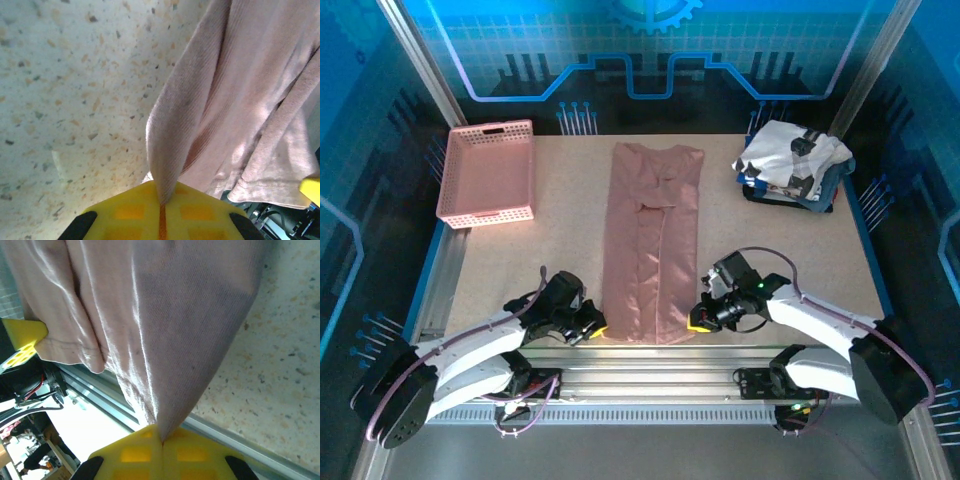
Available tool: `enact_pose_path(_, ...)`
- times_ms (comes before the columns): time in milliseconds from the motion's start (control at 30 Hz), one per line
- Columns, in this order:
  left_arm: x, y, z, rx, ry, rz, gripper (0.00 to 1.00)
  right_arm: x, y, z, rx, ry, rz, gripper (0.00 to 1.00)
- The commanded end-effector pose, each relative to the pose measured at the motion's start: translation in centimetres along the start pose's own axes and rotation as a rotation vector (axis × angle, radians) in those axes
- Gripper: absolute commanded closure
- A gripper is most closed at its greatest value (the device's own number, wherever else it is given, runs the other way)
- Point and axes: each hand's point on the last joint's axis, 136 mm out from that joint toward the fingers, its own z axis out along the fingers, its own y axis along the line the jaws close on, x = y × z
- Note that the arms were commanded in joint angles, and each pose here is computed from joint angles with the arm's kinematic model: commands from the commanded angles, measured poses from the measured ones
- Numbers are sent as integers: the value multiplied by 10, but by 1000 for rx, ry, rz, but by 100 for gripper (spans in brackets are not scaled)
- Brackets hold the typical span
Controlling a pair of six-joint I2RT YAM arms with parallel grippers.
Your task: Fold and stack the t-shirts
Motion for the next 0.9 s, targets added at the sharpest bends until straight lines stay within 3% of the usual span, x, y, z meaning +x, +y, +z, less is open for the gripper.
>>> enact_pose_path(0, -5, -27, -15, 33, -37, -11, 91, 2, 5, -13, 32, -1, 0, 100)
enact_pose_path(233, -43, -102, -38, 107, -87, 5, 92, -50, 46, -52, -14, -87, -39, 100)
enact_pose_path(467, -133, -160, -57, 174, -170, -9, 92, -145, 76, -93, -51, -165, -72, 100)
enact_pose_path(600, -186, -180, -60, 191, -198, -6, 93, -197, 84, -98, -63, -182, -65, 100)
enact_pose_path(867, -273, -188, -43, 194, -191, -29, 94, -281, 75, -86, -41, -169, -20, 100)
